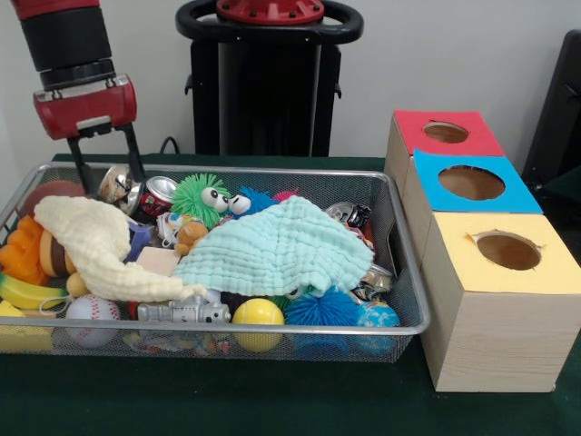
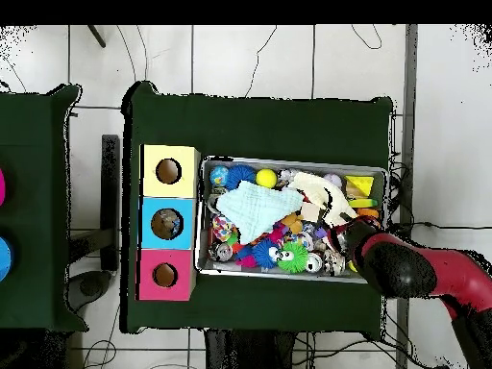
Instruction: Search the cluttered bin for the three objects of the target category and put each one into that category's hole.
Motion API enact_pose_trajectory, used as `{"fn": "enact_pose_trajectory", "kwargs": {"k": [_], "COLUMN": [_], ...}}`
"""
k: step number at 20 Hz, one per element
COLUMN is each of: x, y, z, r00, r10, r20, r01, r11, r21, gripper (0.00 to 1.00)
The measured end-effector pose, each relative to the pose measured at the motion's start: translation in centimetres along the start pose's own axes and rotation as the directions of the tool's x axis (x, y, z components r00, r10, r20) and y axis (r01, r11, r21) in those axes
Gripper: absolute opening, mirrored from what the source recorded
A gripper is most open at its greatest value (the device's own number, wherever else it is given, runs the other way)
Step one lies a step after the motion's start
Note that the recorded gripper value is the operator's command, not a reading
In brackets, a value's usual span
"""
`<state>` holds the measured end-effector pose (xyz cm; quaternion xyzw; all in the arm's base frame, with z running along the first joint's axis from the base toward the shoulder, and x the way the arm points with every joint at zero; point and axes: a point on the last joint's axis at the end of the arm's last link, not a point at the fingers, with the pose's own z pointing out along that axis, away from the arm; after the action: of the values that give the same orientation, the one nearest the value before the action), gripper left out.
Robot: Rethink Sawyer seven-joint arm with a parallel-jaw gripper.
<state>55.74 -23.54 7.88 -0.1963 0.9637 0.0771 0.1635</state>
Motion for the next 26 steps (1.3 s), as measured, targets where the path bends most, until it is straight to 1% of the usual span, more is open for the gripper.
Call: {"fn": "enact_pose_trajectory", "kwargs": {"k": [2,3,5,6,8,9,11,14,15,16,18,22,23,24,26], "x": [-0.3,-0.5,-0.7,-0.7,-0.7,-0.5,-0.4,-0.2,-0.2,-0.3,-0.3,-1.0,-1.7,-1.9,-2.6], "y": [0.5,1.1,1.8,2.3,2.7,3.2,3.6,5.1,5.2,6.1,6.5,7.6,8.4,8.6,9.2], "z": [0.3,0.6,1.0,1.2,1.4,1.6,1.8,2.4,2.5,2.8,3.0,3.3,3.5,3.6,3.7], "r00": [0.9999,0.9995,0.9987,0.9979,0.9969,0.9961,0.9954,0.9944,0.9943,0.9933,0.9925,0.9855,0.9773,0.9743,0.9627], "r10": [-0.001,0.0,0.004,0.009,0.015,0.021,0.025,0.026,0.025,0.015,0.008,-0.011,-0.021,-0.023,-0.029], "r20": [0.016,0.031,0.051,0.064,0.077,0.086,0.092,0.102,0.103,0.114,0.122,0.169,0.211,0.224,0.269], "r01": [0.001,0.001,-0.001,-0.003,-0.006,-0.01,-0.012,-0.007,-0.006,0.007,0.016,0.044,0.06,0.065,0.077], "r11": [0.9998,0.9991,0.9975,0.9959,0.9939,0.9916,0.9895,0.9834,0.9829,0.981,0.9807,0.9807,0.9811,0.9814,0.9826], "r21": [-0.02,-0.042,-0.07,-0.09,-0.11,-0.129,-0.144,-0.182,-0.184,-0.194,-0.195,-0.19,-0.184,-0.181,-0.169], "gripper": [1.0,1.0,1.0,1.0,1.0,1.0,1.0,1.0,1.0,1.0,1.0,1.0,1.0,1.0,1.0]}}
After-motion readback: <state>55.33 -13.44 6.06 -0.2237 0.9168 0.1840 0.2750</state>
